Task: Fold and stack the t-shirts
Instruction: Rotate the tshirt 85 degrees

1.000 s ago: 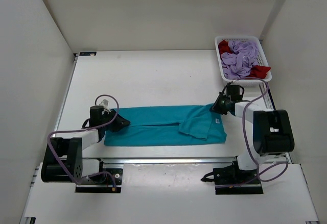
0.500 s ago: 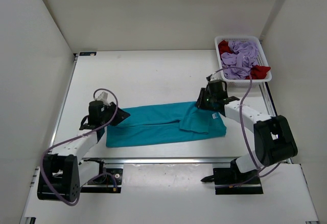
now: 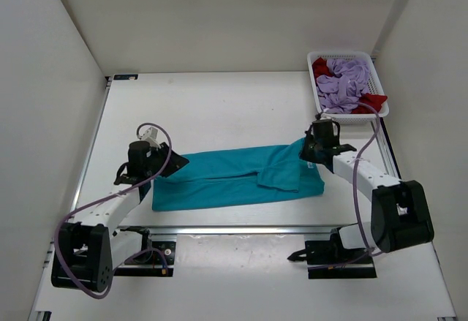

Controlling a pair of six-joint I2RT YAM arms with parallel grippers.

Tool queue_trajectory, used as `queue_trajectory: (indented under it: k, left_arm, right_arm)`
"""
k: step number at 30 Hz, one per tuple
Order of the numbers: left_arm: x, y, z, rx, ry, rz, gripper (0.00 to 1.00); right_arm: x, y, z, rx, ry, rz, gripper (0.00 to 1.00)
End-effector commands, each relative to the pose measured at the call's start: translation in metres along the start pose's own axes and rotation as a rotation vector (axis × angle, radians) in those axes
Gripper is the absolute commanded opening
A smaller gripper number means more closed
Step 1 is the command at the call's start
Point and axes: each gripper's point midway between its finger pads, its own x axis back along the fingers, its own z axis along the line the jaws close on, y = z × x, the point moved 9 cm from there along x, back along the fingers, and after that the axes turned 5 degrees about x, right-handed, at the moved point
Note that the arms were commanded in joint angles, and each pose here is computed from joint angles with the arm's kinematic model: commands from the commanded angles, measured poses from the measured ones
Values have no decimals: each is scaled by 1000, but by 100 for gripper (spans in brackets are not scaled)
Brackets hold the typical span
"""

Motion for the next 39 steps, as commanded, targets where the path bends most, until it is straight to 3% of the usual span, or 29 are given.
queue_trajectory:
  k: [1, 7, 13, 15, 16, 18, 19, 20, 21, 22, 23, 24, 26, 30, 33, 36, 37, 39]
  left_arm:
    - [0, -2, -9, -18, -51, 17, 33]
    - [5, -7, -31, -83, -95, 22, 34]
    - [3, -24, -50, -151, -131, 91, 34]
    - [5, -26, -54, -155, -143, 100, 34]
    - [6, -28, -50, -162, -125, 109, 35]
    - [9, -27, -46, -153, -100, 113, 34]
    - [11, -29, -43, -152, -90, 121, 34]
    - [14, -29, -43, -150, -86, 112, 35]
    - [16, -28, -41, -147, -75, 95, 35]
    - [17, -29, -38, -145, -61, 89, 35]
    - [19, -31, -35, -139, -56, 85, 35]
    - [20, -31, -32, -131, -51, 81, 35]
    - [22, -35, -29, -124, -47, 80, 36]
    - [23, -45, -19, -111, -31, 90, 36]
    - [25, -47, -15, -103, -47, 71, 40]
    - [30, -42, -13, -90, -55, 39, 43]
    - [33, -38, -12, -85, -52, 19, 45]
    - [37, -34, -12, -86, -55, 7, 48]
  right_arm:
    - [5, 7, 34, 102, 56, -29, 0]
    - [-32, -28, 62, 186, 121, 152, 0]
    - [-86, -15, 92, 222, 177, 267, 0]
    - [-110, 28, 121, 239, 232, 218, 0]
    - [-131, 21, 124, 242, 224, 305, 0]
    - [-142, 94, 177, 298, 315, 217, 0]
    - [-149, 137, 210, 331, 385, 104, 0]
    - [-173, 123, 215, 341, 400, 203, 0]
    - [-130, 182, 251, 359, 541, -8, 1]
    - [-117, 178, 250, 317, 562, 26, 3]
    - [-68, 212, 267, 321, 694, -145, 4]
    - [-73, 199, 265, 310, 695, -137, 7]
    - [-11, 212, 267, 343, 709, -242, 17]
    - [54, 175, 274, 459, 674, -271, 36]
    - [43, 80, 255, 453, 676, -130, 37]
    - [46, 33, 244, 395, 738, -116, 37]
    - [36, 3, 237, 368, 740, -38, 38]
    - [28, -20, 232, 350, 750, -3, 37]
